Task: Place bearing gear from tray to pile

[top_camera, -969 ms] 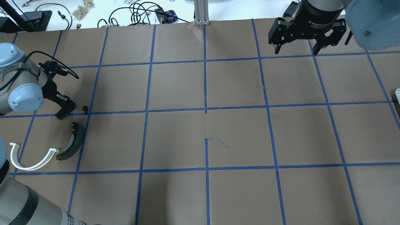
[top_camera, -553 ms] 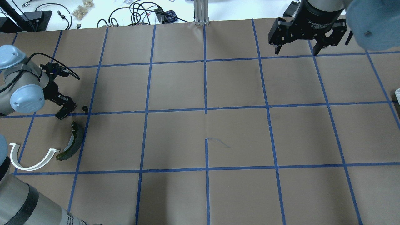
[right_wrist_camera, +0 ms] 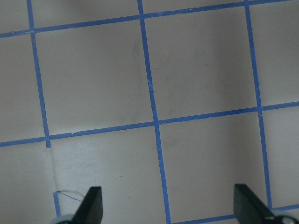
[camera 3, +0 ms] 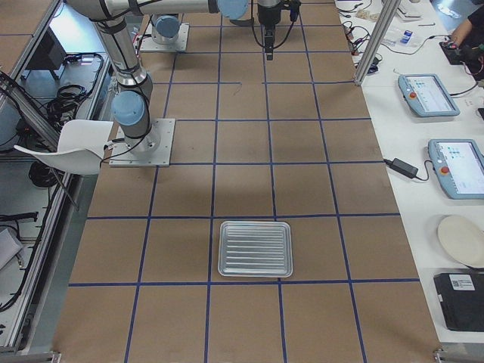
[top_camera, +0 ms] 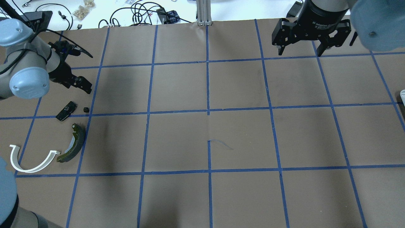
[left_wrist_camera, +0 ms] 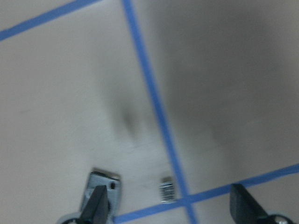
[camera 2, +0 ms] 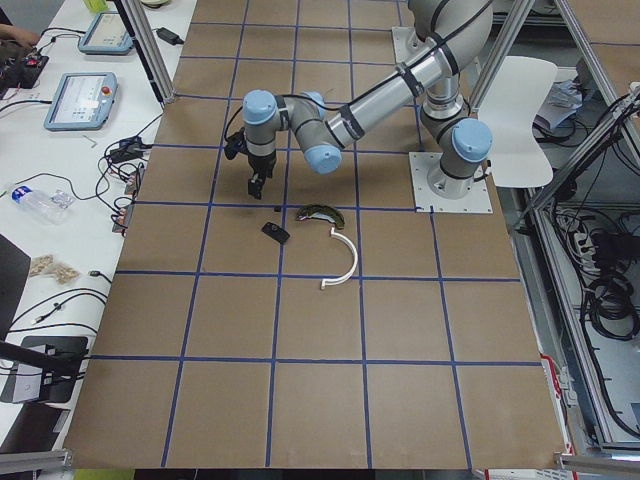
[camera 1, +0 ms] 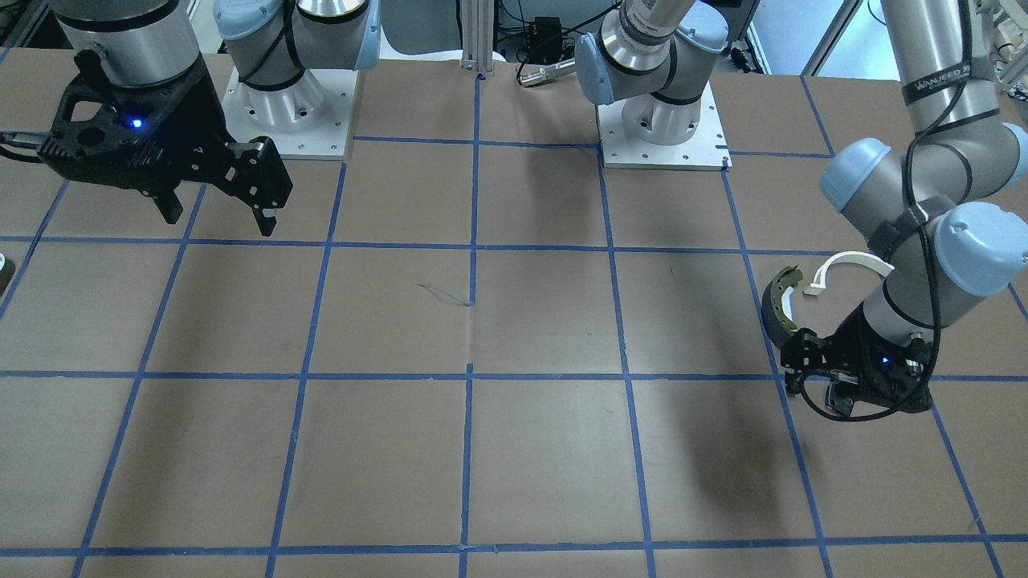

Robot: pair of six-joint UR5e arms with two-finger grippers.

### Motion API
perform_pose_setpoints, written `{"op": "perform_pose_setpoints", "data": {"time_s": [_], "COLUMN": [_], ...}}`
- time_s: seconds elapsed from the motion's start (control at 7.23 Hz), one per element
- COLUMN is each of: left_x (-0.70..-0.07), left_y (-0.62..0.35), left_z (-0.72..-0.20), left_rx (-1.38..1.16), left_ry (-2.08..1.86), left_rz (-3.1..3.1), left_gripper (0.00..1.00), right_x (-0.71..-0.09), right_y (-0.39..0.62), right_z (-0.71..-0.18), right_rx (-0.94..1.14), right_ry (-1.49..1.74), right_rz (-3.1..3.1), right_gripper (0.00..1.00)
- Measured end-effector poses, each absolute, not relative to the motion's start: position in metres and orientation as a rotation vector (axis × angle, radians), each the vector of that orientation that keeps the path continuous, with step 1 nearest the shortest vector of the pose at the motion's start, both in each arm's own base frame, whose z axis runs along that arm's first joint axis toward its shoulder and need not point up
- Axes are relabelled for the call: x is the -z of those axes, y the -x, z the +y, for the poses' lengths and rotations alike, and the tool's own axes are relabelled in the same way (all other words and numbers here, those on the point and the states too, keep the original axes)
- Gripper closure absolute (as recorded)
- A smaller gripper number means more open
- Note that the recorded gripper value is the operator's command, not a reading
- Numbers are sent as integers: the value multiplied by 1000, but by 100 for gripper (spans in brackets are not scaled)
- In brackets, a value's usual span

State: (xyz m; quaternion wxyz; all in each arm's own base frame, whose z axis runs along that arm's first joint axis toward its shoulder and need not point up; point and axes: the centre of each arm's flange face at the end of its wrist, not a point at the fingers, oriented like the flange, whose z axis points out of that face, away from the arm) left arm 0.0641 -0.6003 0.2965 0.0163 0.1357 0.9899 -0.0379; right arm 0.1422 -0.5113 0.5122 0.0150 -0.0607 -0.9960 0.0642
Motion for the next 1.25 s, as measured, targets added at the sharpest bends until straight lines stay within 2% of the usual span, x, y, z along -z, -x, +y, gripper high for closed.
{"op": "perform_pose_setpoints", "data": {"time_s": [0.28, 0.55, 0.83, 1.25], "left_x": [-400, -496, -527, -538], "left_y": [39, 133, 143, 137], "left_z": [-602, -568, -539, -527], "left_rx": [114, 81, 16, 77], "left_ry": [-242, -130, -112, -187], "left_rz": [3117, 3117, 3099, 3095], "left_gripper": [0, 0, 0, 0], "right_x": [-513, -513, -513, -513], "right_y": [-142, -142, -142, -142], "right_z": [-511, -511, -511, -512], "right_rx": [-203, -202, -201, -206], "right_ry": [189, 189, 188, 189], "right_rz": [-3099, -3099, -3098, -3097], "right_gripper": [0, 0, 0, 0]}}
